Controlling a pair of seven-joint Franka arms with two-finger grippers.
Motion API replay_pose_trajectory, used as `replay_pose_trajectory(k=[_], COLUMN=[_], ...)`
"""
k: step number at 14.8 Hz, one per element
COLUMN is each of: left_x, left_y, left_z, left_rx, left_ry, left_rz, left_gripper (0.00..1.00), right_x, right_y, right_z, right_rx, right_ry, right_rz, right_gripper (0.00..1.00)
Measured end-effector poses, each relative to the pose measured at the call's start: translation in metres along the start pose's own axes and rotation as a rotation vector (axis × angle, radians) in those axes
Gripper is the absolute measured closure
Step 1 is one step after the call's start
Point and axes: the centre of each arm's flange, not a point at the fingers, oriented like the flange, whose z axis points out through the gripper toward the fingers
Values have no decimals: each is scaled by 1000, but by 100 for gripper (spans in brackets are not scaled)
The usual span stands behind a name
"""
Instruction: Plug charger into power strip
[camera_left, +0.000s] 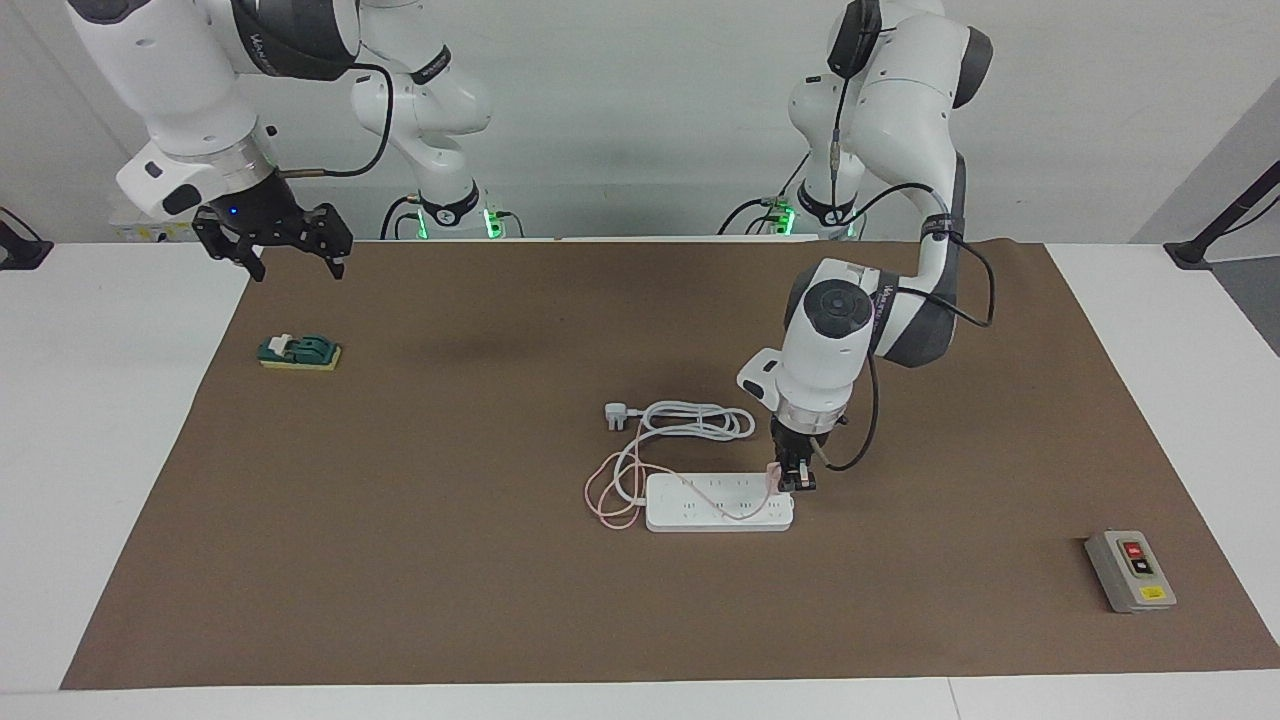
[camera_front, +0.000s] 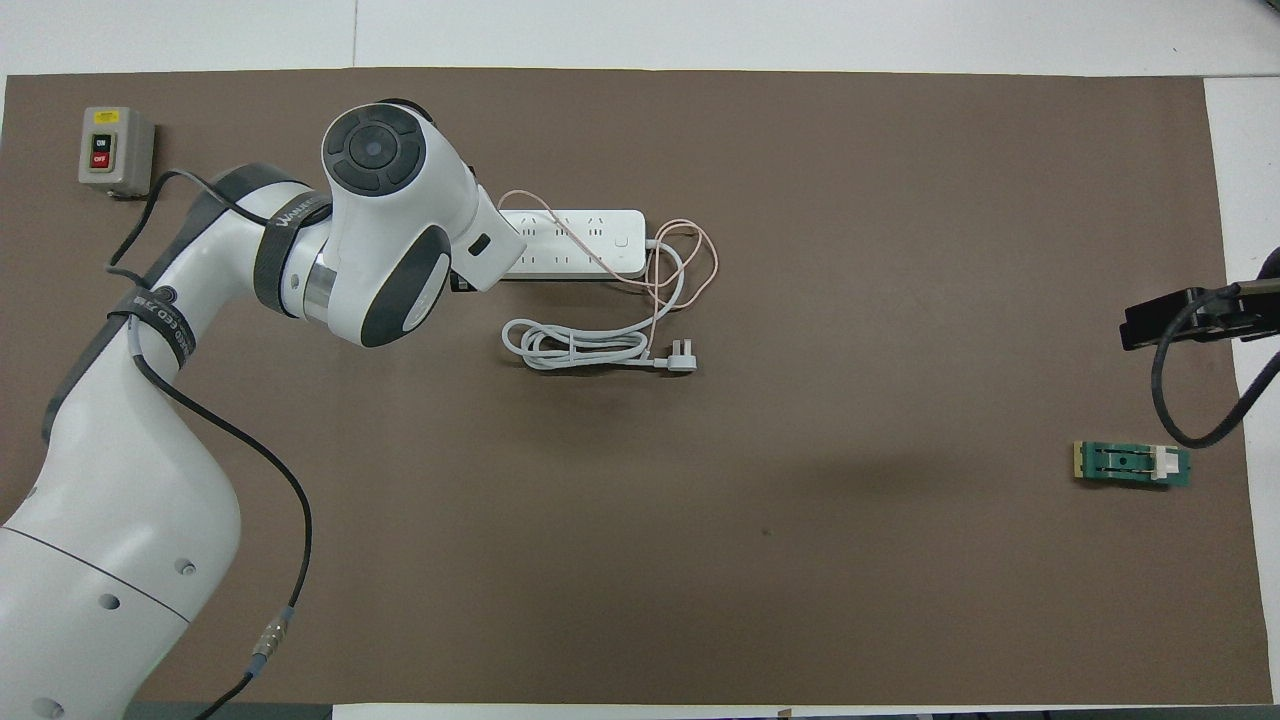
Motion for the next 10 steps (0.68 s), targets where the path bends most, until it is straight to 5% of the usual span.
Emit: replay_pose_trajectory(k=[10], left_x=[6], left_y=[3], left_z=[-1], left_rx=[-13], left_ry=[32], left_rz=[-17], left_gripper=[69], right_x=[0], right_y=[0], right_z=[0], right_rx=[0], right_ry=[0], right_rz=[0], right_gripper=[0])
